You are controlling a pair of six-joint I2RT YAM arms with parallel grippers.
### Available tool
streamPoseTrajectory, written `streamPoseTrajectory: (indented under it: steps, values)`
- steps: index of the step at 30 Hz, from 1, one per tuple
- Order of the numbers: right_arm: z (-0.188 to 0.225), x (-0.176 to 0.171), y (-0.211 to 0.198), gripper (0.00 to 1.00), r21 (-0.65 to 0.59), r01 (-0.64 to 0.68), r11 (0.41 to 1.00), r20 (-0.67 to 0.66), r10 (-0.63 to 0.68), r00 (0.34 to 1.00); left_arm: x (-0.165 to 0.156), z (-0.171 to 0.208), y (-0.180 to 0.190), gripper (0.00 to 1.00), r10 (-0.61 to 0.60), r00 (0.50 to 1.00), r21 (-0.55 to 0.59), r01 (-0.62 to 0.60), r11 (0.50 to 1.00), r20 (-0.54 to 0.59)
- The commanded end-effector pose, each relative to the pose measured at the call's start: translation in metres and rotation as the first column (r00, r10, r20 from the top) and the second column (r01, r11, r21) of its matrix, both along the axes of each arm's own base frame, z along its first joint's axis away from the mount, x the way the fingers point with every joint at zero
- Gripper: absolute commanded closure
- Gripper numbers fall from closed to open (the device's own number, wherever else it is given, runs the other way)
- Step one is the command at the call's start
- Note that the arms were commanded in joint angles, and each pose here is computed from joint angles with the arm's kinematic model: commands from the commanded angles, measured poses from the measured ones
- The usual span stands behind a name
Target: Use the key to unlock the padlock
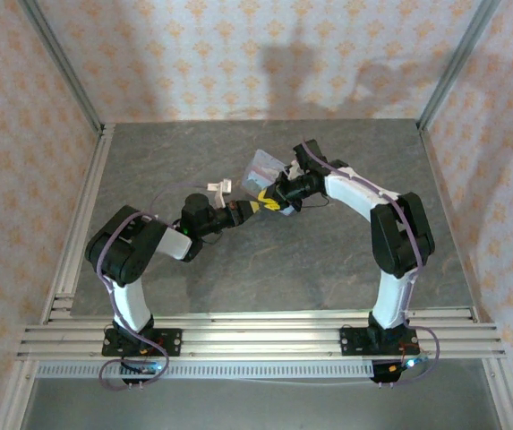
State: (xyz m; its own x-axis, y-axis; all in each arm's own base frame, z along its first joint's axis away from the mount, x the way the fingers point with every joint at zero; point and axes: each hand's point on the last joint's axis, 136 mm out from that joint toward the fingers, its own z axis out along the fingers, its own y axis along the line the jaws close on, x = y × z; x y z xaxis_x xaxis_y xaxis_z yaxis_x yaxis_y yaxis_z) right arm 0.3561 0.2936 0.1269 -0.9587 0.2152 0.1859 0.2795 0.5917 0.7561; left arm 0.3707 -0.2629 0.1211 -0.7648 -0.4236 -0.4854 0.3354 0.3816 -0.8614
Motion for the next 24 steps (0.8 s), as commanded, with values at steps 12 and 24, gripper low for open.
streamPoseTrajectory:
  steps: [12,24]
  values:
    - [-0.008,-0.035,0.021,1.00,-0.010,-0.078,0.997,-0.057,0.077,0.995,-0.046,0.042,-0.064,1.00,-0.261,0.884,0.219,0.186,0.958,0.388]
    - [-0.016,-0.039,0.015,1.00,-0.042,-0.081,0.996,-0.081,0.077,0.994,-0.056,-0.014,-0.036,1.00,-0.335,0.812,0.654,-0.074,0.753,0.477]
